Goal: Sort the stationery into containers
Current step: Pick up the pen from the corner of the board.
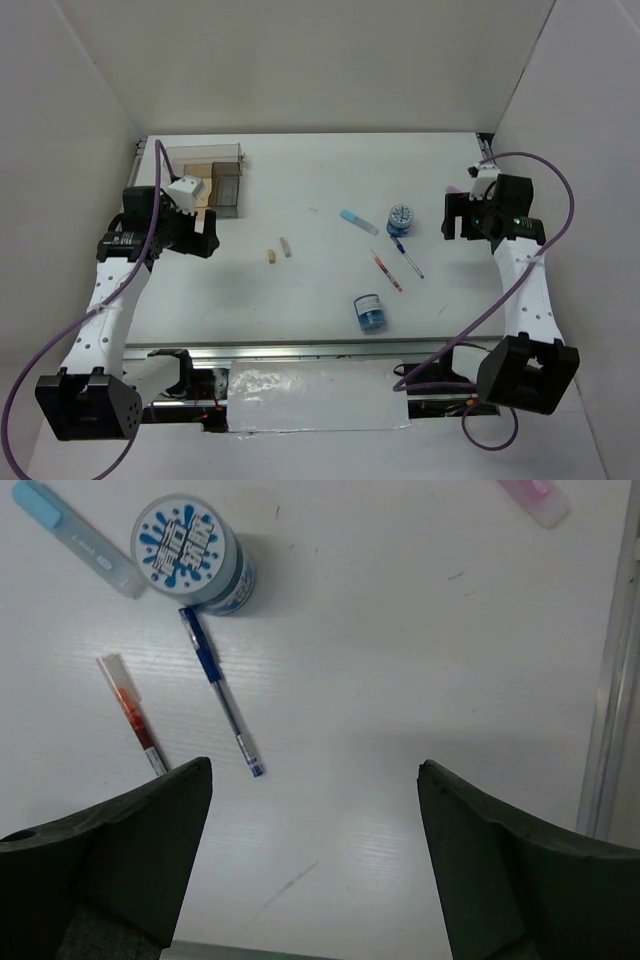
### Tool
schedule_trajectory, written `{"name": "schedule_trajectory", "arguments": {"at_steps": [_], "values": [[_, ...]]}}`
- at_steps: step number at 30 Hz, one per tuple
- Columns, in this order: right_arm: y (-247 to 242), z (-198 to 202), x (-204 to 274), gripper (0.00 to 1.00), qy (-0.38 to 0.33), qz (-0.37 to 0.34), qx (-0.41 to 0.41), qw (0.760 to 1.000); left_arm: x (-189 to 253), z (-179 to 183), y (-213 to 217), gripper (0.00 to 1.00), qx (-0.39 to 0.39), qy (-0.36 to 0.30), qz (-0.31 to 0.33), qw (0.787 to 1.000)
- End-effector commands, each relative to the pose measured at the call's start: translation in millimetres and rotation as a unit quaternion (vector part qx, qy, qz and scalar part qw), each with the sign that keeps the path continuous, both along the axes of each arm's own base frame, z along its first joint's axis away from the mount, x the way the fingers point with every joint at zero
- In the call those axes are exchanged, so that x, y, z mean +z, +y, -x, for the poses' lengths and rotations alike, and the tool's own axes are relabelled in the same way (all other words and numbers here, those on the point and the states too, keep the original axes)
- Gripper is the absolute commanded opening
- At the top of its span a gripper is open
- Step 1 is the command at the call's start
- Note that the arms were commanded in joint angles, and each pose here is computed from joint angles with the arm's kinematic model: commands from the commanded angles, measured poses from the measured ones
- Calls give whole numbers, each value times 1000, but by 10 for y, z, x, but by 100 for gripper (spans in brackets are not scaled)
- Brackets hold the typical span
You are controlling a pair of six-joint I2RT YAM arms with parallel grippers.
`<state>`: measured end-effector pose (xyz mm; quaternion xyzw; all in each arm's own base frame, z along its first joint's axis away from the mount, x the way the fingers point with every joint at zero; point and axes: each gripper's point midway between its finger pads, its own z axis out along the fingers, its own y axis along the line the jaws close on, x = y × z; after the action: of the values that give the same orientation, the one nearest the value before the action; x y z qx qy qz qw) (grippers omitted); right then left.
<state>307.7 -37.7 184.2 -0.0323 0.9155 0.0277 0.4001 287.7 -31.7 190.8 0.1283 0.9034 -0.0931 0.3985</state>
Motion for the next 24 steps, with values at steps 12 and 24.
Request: {"name": "schedule_trajectory", "arguments": {"at_steps": [12, 24], "values": [[-516, -1271, 341, 85, 64, -16, -99, 993, 73, -39, -137, 99, -56, -13, 9, 998], [-889, -2099, -177, 91, 67, 10, -159, 985, -132, -76, -188, 99, -69, 29, 23, 997]]}}
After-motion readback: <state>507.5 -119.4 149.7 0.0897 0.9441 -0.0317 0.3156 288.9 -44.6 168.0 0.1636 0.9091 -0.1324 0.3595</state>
